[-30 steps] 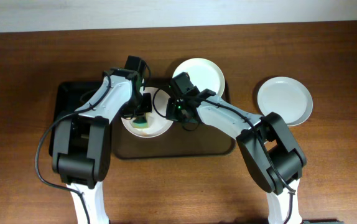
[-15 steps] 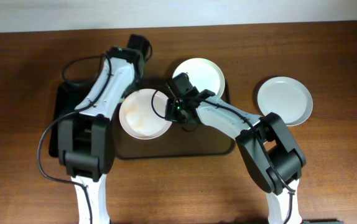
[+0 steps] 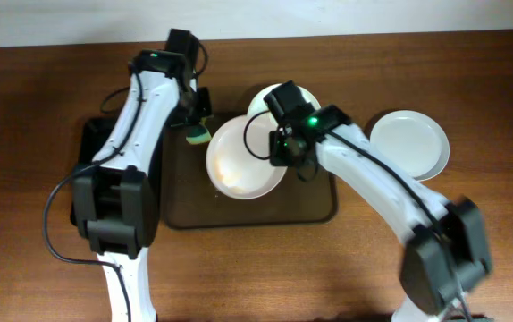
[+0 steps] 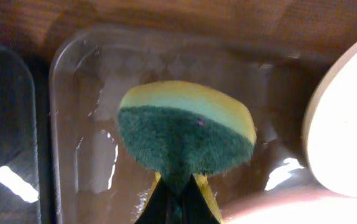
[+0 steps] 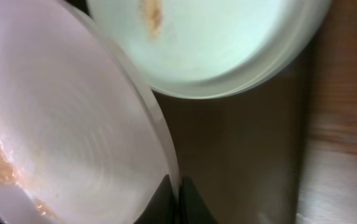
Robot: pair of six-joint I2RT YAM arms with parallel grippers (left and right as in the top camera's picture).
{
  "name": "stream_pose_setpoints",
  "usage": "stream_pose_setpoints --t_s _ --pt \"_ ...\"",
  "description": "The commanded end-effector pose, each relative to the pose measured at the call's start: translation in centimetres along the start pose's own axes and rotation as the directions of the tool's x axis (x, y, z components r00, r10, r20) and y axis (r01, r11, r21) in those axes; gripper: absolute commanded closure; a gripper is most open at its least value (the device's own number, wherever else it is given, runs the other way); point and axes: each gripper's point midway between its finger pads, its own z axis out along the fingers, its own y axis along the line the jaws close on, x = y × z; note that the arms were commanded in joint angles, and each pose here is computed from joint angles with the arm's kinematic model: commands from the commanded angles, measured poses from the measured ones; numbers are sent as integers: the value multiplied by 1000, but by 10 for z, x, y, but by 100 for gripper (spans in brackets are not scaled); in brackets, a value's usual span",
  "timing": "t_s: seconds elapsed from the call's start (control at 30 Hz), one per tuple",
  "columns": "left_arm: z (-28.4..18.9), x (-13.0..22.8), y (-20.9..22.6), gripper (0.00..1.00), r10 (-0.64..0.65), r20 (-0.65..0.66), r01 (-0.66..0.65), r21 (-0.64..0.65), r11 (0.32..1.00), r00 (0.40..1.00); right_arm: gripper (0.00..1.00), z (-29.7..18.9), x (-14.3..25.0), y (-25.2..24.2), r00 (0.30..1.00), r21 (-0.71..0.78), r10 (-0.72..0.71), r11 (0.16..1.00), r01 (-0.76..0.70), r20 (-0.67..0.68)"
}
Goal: Clean dirty plates on tray and stack at the side
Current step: 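Carry the plate with the right gripper and stack it on the side plate, then grasp the last stained plate on the tray with the right gripper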
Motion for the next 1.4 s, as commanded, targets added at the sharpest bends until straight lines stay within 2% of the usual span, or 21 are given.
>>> stream_pose_setpoints --t_s 0.0,0.03,0.17,0.33,0.53,0.6,0.63,0.67,0.73,0.77,0.8,0.93,1.0,1.07,1.2,1.27,1.3,1.37 --pt "-6 -7 -2 99 -51 -19 54 135 989 998 96 -68 -26 -30 965 243 -87 970 25 248" --pt "-6 -10 -3 99 -51 -10 52 139 989 999 96 -93 -27 -41 936 384 -162 923 31 314" --pt "-6 -14 -4 99 -50 8 48 146 988 999 96 -137 -26 -38 826 676 -406 736 42 390" --pt "-6 -14 -4 99 -50 8 49 146 988 999 96 -168 -18 -5 712 742 -538 669 35 452" --pt "-6 -14 -4 99 -50 8 48 145 988 999 96 -166 -17 -5 716 718 -506 696 10 480" --pt "-6 -13 -4 99 -50 4 49 144 988 999 96 -133 -12 -13 823 608 -389 791 67 415" --pt "-6 -12 -4 99 -50 1 49 143 988 999 96 -112 -11 -28 896 513 -277 856 66 347" --pt "-6 -12 -4 99 -50 -1 50 142 989 999 96 -99 -15 -53 945 427 -142 904 3 294" --pt "-5 -9 -1 99 -51 -8 52 125 991 999 96 -91 -22 -91 970 319 50 939 -127 240" --pt "-5 -9 1 99 -52 -9 53 115 992 999 96 -85 -29 -133 955 263 212 928 -262 206" --pt "-5 -9 1 99 -52 -9 53 115 992 999 96 -82 -31 -161 933 244 304 906 -345 190" --pt "-5 -8 -1 99 -48 -8 48 116 992 999 96 -71 -37 -284 812 216 550 783 -583 198" --pt "-4 -8 -2 99 -44 -6 45 111 993 999 96 -57 -27 -323 767 238 616 729 -641 180" --pt "-4 -8 0 99 -45 -4 45 103 994 999 96 -17 -4 -362 747 308 659 696 -649 85" --pt "-4 -8 -1 99 -44 -3 44 103 994 999 96 46 11 -366 753 336 657 719 -609 -41" --pt "-4 -9 -1 99 -44 -3 44 104 994 999 61 59 12 -351 751 262 652 746 -612 -105" --pt "-4 -9 -1 99 -44 -3 44 104 994 999 58 50 -5 -329 791 117 596 803 -585 -136" --pt "-4 -9 -1 99 -44 -3 44 104 994 999 57 14 -34 -303 836 12 535 843 -538 -120"
